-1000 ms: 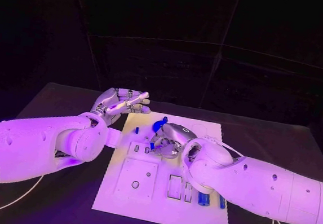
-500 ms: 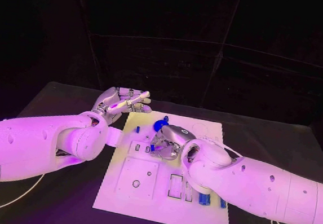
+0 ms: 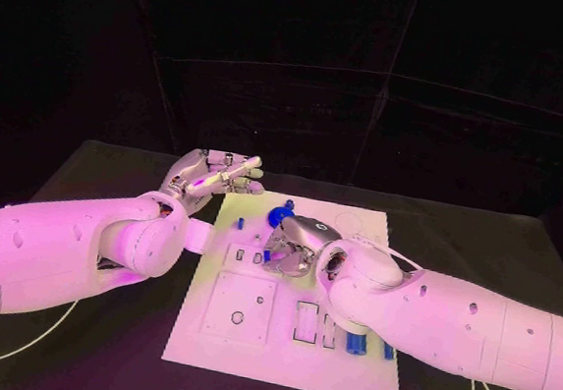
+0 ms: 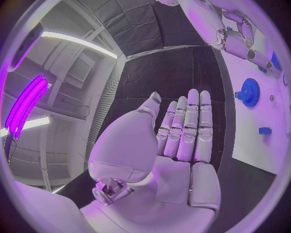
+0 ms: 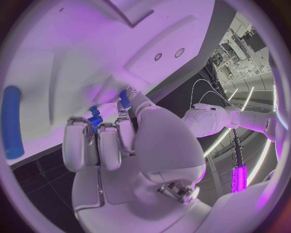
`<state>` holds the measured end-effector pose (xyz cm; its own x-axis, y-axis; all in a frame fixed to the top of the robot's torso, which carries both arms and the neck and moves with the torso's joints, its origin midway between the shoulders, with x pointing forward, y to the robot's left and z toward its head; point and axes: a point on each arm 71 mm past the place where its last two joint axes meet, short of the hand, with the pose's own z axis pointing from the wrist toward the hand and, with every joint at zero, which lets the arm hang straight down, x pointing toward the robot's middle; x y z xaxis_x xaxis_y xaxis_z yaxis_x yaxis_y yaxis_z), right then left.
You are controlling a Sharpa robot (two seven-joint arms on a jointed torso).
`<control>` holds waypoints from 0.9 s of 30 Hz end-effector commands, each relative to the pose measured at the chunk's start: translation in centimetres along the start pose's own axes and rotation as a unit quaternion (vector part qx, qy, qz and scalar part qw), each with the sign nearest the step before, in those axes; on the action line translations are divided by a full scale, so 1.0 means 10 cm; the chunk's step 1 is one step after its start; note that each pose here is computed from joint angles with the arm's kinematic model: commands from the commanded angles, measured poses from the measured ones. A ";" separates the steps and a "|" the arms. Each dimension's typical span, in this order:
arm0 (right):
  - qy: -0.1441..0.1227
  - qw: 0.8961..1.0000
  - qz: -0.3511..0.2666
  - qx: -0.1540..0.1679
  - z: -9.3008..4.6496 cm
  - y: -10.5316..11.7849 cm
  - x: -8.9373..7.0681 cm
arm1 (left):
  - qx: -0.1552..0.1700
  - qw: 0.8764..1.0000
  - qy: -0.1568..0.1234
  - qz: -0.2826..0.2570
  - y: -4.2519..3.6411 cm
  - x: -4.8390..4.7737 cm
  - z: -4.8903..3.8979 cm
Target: Assemble the parts on the task board
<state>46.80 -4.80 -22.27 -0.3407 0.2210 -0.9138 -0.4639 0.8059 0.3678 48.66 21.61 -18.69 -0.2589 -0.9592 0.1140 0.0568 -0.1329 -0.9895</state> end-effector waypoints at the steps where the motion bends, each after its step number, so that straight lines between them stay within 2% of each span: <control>1: 0.009 1.000 -0.011 0.005 0.00 0.00 0.02 | 0.004 1.000 0.008 0.000 -0.018 0.013 0.006; 14: 0.014 1.000 -0.013 0.011 -0.01 0.00 0.03 | 0.004 1.000 0.008 0.000 -0.018 0.010 0.005; 27: 0.008 1.000 -0.011 0.010 -0.01 0.01 0.02 | 0.004 1.000 0.007 0.000 -0.017 0.007 0.008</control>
<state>46.65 -4.74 -22.36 -0.3434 0.2023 -0.9171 -0.4559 0.8179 0.3511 48.69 21.66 -18.69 -0.2586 -0.9593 0.1131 0.0561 -0.1318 -0.9897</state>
